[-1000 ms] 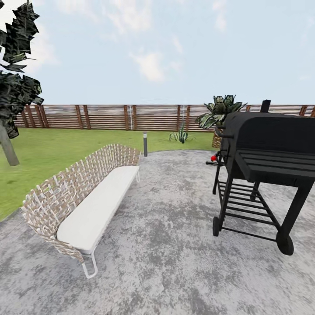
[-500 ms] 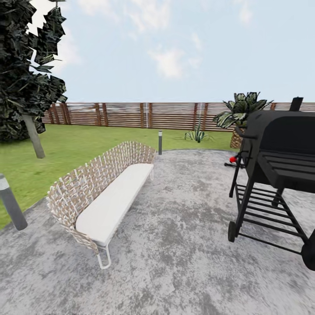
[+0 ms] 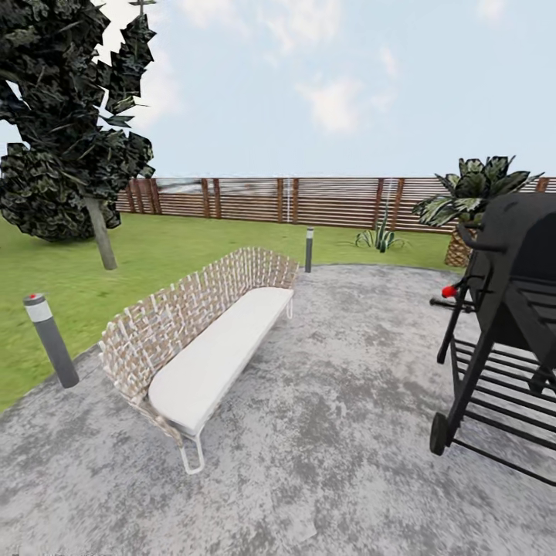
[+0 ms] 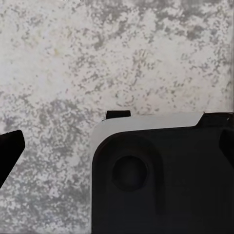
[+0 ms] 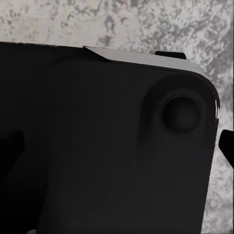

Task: Take the three Easter eggs out of the wicker basket on the lawn in the garden, then place them on the lawn next to a single tree (choose any tree) so that all three eggs are next to the same tree and none are left in the basket.

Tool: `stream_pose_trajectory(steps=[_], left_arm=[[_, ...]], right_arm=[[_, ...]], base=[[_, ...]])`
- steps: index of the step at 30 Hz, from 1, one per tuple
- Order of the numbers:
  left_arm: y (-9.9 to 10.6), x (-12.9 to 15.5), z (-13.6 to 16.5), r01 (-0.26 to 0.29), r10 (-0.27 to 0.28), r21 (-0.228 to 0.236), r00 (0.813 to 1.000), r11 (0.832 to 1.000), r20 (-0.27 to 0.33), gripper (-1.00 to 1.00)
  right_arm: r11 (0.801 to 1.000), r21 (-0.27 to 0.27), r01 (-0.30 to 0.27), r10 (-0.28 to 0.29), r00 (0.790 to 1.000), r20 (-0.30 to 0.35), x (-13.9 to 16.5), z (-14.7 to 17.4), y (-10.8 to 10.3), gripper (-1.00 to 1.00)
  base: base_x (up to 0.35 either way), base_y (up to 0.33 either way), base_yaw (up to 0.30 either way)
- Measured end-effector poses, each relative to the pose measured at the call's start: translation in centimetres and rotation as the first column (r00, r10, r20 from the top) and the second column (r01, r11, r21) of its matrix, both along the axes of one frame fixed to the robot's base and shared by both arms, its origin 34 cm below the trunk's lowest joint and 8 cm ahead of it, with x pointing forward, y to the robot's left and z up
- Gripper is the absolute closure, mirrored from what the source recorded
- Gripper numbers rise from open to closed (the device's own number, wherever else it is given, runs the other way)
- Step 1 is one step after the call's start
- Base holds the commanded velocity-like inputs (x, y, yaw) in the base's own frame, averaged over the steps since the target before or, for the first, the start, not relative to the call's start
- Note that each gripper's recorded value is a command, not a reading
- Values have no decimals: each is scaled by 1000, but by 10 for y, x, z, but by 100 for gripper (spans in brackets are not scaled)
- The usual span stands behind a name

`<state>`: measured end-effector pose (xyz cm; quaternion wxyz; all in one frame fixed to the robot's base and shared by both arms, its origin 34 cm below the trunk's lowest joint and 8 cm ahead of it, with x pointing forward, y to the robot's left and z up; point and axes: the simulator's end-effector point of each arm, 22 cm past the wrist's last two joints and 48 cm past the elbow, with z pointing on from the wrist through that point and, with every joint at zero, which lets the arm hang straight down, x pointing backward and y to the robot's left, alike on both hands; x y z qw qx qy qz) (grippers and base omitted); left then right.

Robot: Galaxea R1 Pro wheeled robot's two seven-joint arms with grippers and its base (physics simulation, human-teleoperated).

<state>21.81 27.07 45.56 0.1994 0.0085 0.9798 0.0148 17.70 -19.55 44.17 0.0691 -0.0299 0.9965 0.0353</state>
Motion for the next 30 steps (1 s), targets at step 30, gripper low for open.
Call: stream_pose_trajectory(steps=[30], left_arm=[[0,-9,-2,0,0,0,1000,1000,-25,-100]], right_arm=[[1000,-1,-2,2,1000,-24,-9,-1,0,-100]], base=[[133,-182,264]])
